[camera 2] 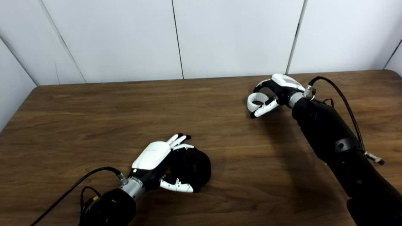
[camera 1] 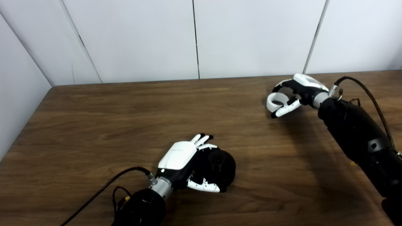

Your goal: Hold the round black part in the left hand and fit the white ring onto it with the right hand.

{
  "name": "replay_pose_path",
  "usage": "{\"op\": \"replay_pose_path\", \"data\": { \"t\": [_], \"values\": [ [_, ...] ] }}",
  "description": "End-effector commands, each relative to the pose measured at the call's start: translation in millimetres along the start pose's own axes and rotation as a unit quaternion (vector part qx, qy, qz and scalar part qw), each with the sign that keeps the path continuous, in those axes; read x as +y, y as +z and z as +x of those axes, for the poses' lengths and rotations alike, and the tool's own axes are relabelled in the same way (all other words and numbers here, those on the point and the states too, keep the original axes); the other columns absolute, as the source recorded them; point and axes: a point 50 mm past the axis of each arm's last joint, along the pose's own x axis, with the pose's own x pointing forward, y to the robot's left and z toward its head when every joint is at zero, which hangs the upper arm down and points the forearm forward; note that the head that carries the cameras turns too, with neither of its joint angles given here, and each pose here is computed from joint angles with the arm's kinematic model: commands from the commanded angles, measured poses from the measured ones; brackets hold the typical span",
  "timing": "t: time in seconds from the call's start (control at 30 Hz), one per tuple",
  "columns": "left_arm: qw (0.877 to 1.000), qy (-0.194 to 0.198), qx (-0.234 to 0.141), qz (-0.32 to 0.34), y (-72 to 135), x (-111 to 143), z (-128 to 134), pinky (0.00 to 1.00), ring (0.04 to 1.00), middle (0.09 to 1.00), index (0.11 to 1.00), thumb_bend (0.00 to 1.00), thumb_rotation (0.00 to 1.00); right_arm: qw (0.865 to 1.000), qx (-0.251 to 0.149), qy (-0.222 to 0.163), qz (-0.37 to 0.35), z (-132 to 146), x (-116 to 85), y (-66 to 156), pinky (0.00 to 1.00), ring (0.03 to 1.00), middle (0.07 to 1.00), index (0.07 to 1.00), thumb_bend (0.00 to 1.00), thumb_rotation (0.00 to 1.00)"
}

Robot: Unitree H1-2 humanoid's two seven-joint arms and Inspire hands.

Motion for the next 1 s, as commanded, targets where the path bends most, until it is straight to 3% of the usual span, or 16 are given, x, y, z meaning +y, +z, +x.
{"op": "replay_pose_path", "data": {
  "t": [0.0,0.43,0.97],
  "values": [
    [1.000,-0.014,-0.005,-0.003,1,1,0,0.89,1.000,0.974,0.779,0.94,0.51,0.999,-0.012,-0.033,-0.010,3,-30,9,0.82,0.949,0.895,0.778,0.94,0.34],
    [1.000,-0.014,-0.008,-0.012,0,5,-1,0.91,1.000,0.983,0.785,0.94,0.47,1.000,-0.005,-0.030,-0.009,2,-26,3,0.82,0.940,0.889,0.751,0.87,0.27],
    [1.000,-0.011,-0.007,-0.019,0,6,-2,0.89,1.000,0.982,0.780,0.94,0.48,0.999,-0.006,-0.040,-0.009,1,-22,-5,0.77,0.914,0.871,0.707,0.85,0.26]
  ]
}}
